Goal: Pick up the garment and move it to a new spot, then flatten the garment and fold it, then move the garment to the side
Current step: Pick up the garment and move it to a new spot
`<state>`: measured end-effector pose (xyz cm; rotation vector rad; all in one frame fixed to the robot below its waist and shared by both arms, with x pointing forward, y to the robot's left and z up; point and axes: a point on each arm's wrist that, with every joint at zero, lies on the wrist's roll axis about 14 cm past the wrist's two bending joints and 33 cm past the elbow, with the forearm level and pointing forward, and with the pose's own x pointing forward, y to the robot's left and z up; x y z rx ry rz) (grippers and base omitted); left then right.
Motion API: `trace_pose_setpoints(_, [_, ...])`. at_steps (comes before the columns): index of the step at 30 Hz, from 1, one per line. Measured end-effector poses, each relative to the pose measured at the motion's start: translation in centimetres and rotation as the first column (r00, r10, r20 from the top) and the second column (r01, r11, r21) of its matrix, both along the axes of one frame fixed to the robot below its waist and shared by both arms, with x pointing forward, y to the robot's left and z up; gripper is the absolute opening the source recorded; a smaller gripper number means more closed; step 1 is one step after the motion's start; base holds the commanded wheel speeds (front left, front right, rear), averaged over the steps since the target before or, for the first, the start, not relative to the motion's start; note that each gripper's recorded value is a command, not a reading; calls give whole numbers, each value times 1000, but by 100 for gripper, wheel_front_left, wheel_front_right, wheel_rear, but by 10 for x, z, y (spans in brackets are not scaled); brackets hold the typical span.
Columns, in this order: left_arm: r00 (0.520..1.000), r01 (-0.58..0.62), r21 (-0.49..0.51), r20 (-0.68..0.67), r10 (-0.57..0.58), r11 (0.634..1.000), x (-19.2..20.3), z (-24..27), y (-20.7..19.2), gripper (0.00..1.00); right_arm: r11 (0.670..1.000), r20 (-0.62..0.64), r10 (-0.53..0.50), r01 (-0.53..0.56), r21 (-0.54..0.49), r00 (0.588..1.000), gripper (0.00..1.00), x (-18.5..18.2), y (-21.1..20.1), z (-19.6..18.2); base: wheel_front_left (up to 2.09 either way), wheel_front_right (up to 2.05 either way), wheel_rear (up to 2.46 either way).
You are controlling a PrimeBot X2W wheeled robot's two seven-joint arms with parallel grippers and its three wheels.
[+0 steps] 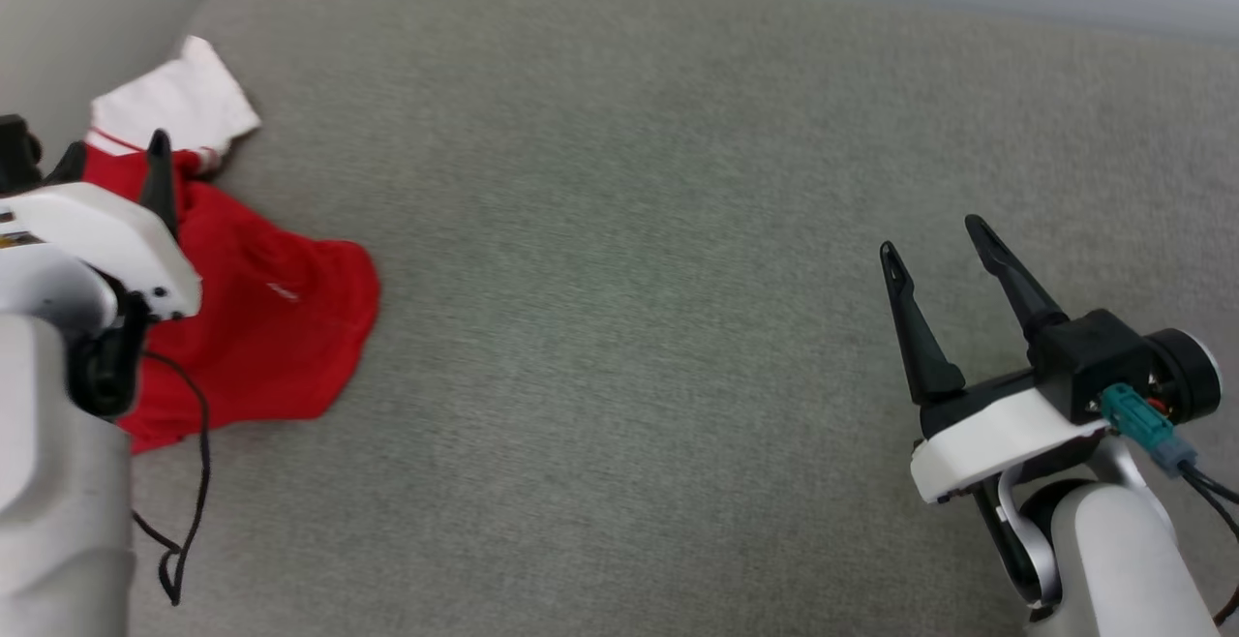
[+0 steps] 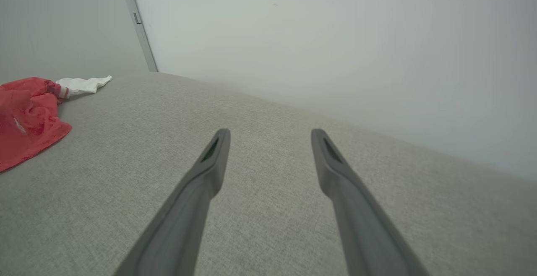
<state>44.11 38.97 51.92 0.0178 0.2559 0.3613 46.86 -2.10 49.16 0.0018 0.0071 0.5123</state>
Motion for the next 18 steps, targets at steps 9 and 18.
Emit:
trace_pose_setpoints(9, [880,-91,-176,-475,-3,980,-11,-125,10,100,996,-83,-83,82,-21,993,100,18,-32,-47,0,0,0])
trace_pose_setpoints(18, [753,-217,-299,-658,-36,929,-28,-160,8,53,996,-111,-87,84,-26,990,100,21,-35,-61,0,0,0])
